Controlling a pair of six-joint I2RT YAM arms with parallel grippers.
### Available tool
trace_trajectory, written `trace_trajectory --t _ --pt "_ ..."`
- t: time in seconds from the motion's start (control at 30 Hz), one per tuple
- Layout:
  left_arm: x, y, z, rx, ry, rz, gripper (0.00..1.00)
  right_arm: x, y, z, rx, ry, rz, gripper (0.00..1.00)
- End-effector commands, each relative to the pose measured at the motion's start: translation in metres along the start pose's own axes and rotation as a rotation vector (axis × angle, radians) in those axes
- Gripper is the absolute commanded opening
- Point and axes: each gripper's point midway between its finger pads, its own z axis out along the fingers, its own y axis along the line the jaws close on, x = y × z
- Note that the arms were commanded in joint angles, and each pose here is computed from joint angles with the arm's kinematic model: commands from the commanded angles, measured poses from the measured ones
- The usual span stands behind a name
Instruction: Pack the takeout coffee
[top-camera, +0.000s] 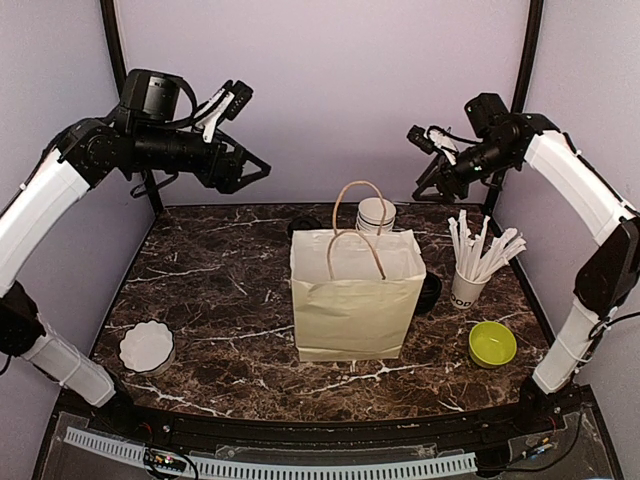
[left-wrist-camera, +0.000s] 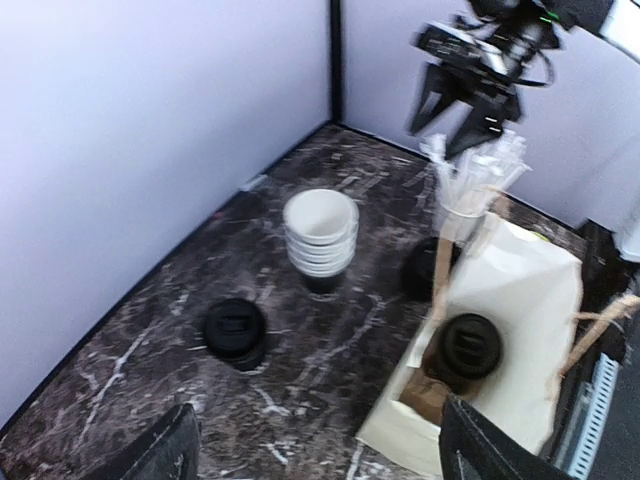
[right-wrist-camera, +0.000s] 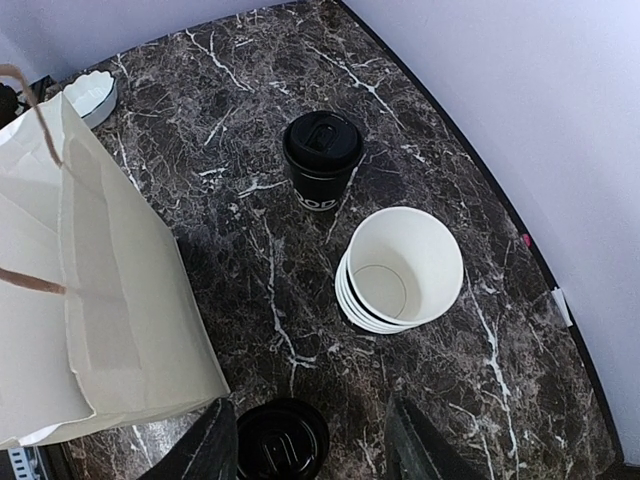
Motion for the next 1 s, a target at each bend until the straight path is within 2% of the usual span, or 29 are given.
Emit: trace_trajectory --t 0.0,0.1,0.2,0.4,0.8,0.97 --pt "0.025 0.080 0.046 -0.246 0.076 -0.060 0.85 -0.004 -0.007 -0.010 0.055 -0.021 -0.015 0.51" --pt "0.047 0.106 0.086 -0.241 0.162 -0.086 0.87 0.004 -0.010 -0.008 0.077 0.009 -0.018 0.51" --pt "0.046 0.123 0.111 -0.192 0.161 -0.103 0.87 0.013 -0.017 -0.009 0.109 0.039 -0.018 0.52" --pt "0.074 0.126 0.176 -0.075 0.219 -0.112 0.89 0.021 -0.029 -0.012 0.117 0.037 0.020 0.53" --pt "0.100 0.131 0.221 -0.042 0.241 -0.138 0.86 0.022 -0.037 -0.001 0.098 0.041 0.037 0.56" --pt "0.110 0.124 0.234 -0.045 0.271 -0.082 0.89 0.024 -0.036 0.001 0.092 0.046 0.039 0.56"
